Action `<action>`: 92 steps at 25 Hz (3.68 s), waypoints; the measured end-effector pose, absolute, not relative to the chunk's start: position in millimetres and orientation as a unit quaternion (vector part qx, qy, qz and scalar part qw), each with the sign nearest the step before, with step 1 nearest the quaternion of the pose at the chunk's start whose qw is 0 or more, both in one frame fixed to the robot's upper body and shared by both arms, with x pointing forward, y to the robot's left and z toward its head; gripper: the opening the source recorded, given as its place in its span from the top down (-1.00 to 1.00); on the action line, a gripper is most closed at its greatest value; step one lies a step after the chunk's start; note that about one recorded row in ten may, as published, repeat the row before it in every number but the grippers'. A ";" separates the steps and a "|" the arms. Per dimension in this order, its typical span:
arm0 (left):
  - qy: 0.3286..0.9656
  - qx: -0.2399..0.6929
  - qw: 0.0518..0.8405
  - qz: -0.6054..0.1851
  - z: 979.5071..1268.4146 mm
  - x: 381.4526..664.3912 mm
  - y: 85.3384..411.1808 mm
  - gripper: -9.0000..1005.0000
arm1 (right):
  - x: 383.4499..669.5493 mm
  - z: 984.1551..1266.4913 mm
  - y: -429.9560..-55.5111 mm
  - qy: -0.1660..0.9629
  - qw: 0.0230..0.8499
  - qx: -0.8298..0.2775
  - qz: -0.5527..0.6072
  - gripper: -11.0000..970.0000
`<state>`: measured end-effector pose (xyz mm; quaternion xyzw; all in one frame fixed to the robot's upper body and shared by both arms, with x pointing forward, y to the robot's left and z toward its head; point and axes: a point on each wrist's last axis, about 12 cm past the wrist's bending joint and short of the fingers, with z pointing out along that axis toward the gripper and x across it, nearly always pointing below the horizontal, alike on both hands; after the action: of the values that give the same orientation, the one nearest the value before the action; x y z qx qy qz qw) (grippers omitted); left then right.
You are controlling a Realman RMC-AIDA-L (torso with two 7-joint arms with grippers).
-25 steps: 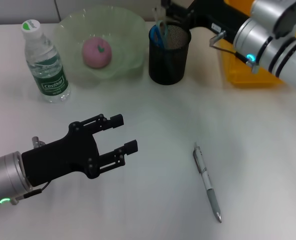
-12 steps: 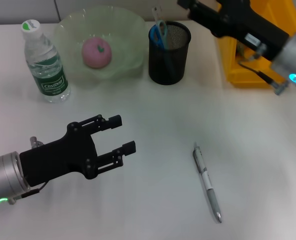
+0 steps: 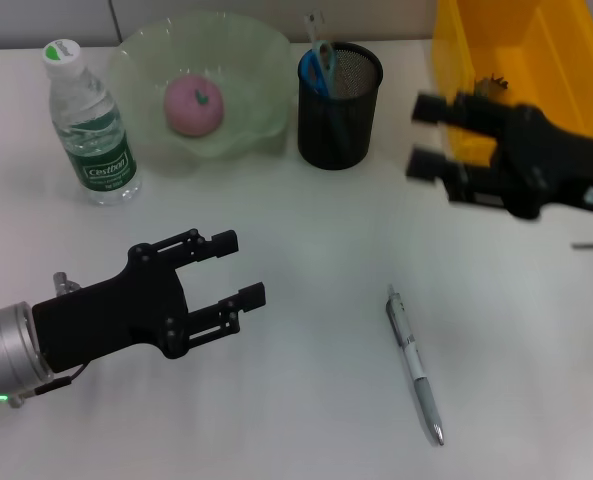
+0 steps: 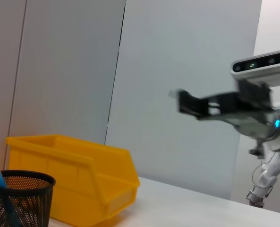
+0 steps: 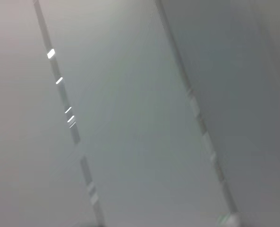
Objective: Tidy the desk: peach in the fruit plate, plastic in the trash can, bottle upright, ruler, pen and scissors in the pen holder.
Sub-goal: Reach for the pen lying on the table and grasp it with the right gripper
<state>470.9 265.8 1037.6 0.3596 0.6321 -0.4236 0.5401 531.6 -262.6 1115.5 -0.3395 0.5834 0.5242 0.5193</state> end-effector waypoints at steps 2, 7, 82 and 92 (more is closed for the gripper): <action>0.633 0.360 0.539 -0.422 1037.5 470.6 267.4 -0.35 | 526.6 1116.1 -269.4 0.590 0.497 -0.360 0.524 -0.59; 0.634 0.366 0.531 -0.426 1036.8 468.1 269.0 -0.35 | 516.2 1110.2 -281.5 0.614 0.458 -0.406 0.498 -0.59; 0.625 0.464 0.483 -0.402 1036.4 477.3 257.8 -0.35 | 557.1 1165.8 -80.2 0.837 -0.028 -0.546 0.041 -0.58; 0.624 0.465 0.484 -0.401 1036.7 478.9 255.5 -0.35 | 556.3 1152.6 -81.1 0.836 -0.030 -0.548 0.030 -0.58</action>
<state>478.9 255.5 1036.7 0.4645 0.6237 -0.4012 0.4840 556.3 -81.1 1152.6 -0.5478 0.8356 0.0297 -0.0302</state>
